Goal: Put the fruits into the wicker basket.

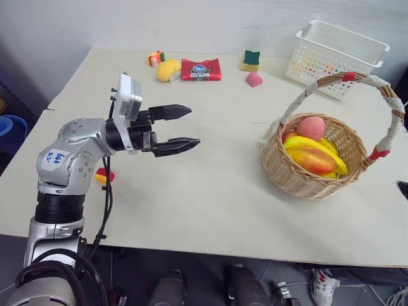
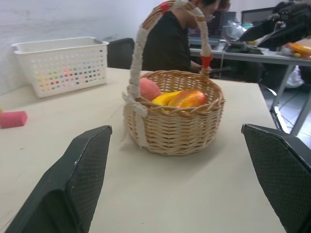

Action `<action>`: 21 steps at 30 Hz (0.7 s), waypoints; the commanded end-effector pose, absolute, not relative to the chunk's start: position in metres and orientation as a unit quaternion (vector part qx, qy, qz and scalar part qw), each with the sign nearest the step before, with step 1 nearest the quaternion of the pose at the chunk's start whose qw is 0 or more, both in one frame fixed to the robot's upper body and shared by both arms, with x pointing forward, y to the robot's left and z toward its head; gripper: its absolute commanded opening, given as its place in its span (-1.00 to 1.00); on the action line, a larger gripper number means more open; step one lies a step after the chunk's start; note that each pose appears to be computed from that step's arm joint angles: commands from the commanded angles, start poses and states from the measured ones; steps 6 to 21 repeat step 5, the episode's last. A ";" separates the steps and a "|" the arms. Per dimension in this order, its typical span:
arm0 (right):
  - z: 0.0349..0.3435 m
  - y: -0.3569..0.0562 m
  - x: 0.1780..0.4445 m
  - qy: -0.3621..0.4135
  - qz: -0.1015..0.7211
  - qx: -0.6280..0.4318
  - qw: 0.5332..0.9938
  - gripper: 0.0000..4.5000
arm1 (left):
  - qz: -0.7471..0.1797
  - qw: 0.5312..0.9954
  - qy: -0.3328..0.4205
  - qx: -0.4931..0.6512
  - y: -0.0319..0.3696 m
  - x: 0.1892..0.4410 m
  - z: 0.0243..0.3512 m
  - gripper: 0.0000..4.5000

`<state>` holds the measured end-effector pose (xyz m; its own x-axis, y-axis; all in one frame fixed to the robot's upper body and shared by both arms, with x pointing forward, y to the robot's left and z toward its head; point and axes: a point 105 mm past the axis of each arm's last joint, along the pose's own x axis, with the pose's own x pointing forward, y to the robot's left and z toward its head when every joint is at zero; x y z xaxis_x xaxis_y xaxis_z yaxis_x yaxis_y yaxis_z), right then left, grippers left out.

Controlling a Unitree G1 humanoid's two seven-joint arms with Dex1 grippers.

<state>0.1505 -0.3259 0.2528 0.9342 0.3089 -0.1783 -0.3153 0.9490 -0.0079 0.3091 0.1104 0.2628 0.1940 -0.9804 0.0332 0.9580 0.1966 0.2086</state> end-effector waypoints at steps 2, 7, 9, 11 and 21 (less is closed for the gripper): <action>0.274 -0.320 0.128 0.073 0.208 0.008 0.975 0.98 | -0.638 0.762 -0.072 0.080 0.115 0.305 0.259 1.00; 0.269 -0.314 0.136 0.077 0.218 0.006 0.973 0.98 | -0.641 0.759 -0.067 0.089 0.114 0.302 0.254 1.00; 0.269 -0.314 0.136 0.077 0.218 0.006 0.973 0.98 | -0.641 0.759 -0.067 0.089 0.114 0.302 0.254 1.00; 0.269 -0.314 0.136 0.077 0.218 0.006 0.973 0.98 | -0.641 0.759 -0.067 0.089 0.114 0.302 0.254 1.00; 0.269 -0.314 0.136 0.077 0.218 0.006 0.973 0.98 | -0.641 0.759 -0.067 0.089 0.114 0.302 0.254 1.00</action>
